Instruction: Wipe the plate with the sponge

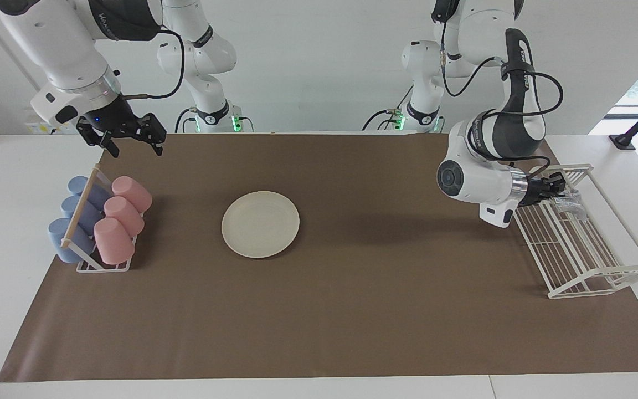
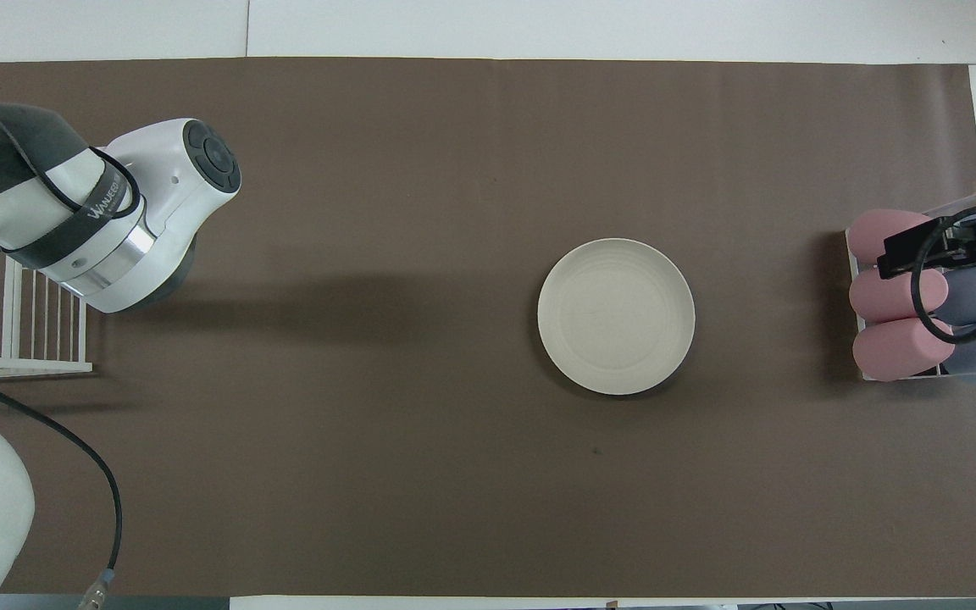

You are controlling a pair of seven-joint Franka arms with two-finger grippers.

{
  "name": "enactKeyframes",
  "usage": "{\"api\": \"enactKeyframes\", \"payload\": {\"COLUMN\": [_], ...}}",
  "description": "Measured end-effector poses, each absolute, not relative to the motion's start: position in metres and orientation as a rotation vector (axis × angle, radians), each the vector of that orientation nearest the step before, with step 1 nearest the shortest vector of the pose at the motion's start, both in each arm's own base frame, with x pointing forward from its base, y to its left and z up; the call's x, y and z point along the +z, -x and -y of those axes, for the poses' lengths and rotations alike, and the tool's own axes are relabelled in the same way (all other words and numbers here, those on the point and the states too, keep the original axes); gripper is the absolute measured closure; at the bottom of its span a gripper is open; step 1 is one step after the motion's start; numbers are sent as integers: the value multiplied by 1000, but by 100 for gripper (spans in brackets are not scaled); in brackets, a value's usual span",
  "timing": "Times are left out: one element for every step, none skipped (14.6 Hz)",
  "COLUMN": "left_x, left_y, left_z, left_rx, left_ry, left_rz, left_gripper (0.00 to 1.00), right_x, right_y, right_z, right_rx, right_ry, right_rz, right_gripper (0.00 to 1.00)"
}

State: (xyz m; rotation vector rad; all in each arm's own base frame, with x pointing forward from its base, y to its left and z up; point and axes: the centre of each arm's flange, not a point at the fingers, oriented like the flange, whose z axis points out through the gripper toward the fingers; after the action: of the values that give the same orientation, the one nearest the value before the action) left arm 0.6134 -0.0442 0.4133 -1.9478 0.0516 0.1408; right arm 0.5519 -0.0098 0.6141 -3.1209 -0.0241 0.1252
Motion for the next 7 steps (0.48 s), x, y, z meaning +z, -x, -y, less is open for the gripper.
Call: {"api": "enactKeyframes", "payload": {"left_x": [410,407,404,402,400,398,397], "left_y": [-617,-620,-622,-623,-624,-624,-624], "left_z": [34,25,19,15,15,16,18], "left_rx": [137,125,117,108,101,93,88], "left_ry": [1956,1963,1967,1973,1978,1988,2000], "left_rz": [-37,-14,7,20,30,36,42], "left_gripper": [93,93,93,93,93,93,93], "right_x": [615,615,615,615,615,615,615], "right_y": [-552,-552,-552,-551,-551,-551,-551], "right_z": [9,8,8,7,7,7,6], "right_rx": [124,123,123,122,122,122,123], "right_ry": [3121,3121,3121,3121,3121,3121,3121], "right_rz": [26,28,31,32,33,34,34], "right_gripper": [0,0,0,0,0,0,0]}}
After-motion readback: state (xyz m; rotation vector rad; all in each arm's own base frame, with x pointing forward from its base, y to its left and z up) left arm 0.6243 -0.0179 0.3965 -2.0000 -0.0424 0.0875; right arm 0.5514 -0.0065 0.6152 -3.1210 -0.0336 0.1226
